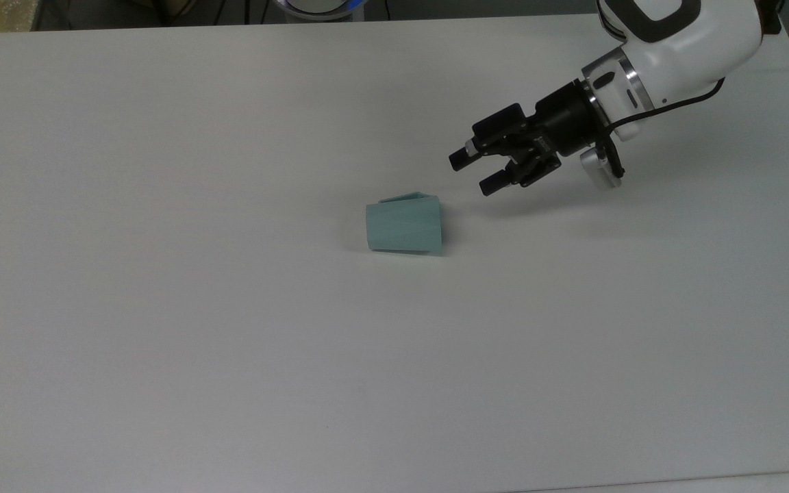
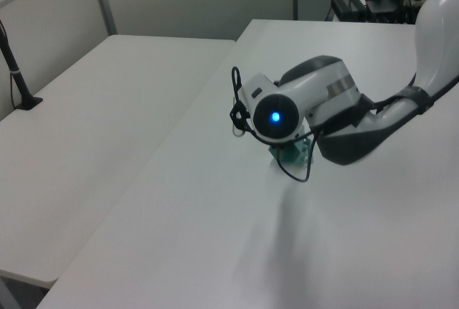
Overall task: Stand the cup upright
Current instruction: 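Move the open gripper down toward the rim of the teal cup, then close the gripper on the rim wall of the lying cup, then lift and rotate the cup so its base faces the table, then lower the cup base onto the table and open the gripper, then raise the open gripper up away from the upright cup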
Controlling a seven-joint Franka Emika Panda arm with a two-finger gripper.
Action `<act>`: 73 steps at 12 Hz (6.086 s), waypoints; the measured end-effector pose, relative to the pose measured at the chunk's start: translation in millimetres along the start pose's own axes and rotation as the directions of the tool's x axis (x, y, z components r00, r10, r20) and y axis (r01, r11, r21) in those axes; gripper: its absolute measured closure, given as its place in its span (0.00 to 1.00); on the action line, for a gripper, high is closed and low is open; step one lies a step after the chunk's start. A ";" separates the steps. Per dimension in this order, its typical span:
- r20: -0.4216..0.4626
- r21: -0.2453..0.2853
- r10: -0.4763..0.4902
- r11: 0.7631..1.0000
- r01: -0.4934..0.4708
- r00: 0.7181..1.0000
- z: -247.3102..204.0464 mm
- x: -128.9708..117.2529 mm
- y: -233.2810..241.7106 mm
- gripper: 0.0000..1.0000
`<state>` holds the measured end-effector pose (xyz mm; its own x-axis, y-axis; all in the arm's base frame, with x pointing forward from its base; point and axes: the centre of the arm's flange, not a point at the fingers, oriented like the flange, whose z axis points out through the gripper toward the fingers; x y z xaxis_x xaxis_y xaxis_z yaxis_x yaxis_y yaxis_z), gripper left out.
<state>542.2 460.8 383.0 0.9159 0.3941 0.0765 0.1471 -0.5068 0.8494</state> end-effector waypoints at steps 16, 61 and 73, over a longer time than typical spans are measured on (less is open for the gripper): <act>0.076 -0.094 -0.011 0.995 0.018 0.997 69.8 2.4 -61.2 0.00; 0.503 0.646 0.341 0.461 -0.608 0.794 316.3 -126.0 188.4 0.86; 0.412 0.738 0.364 0.404 -0.540 0.835 249.6 -108.1 320.7 0.00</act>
<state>583.6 64.3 516.8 0.9725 -0.1711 0.1582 -0.1596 -0.9837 -0.0833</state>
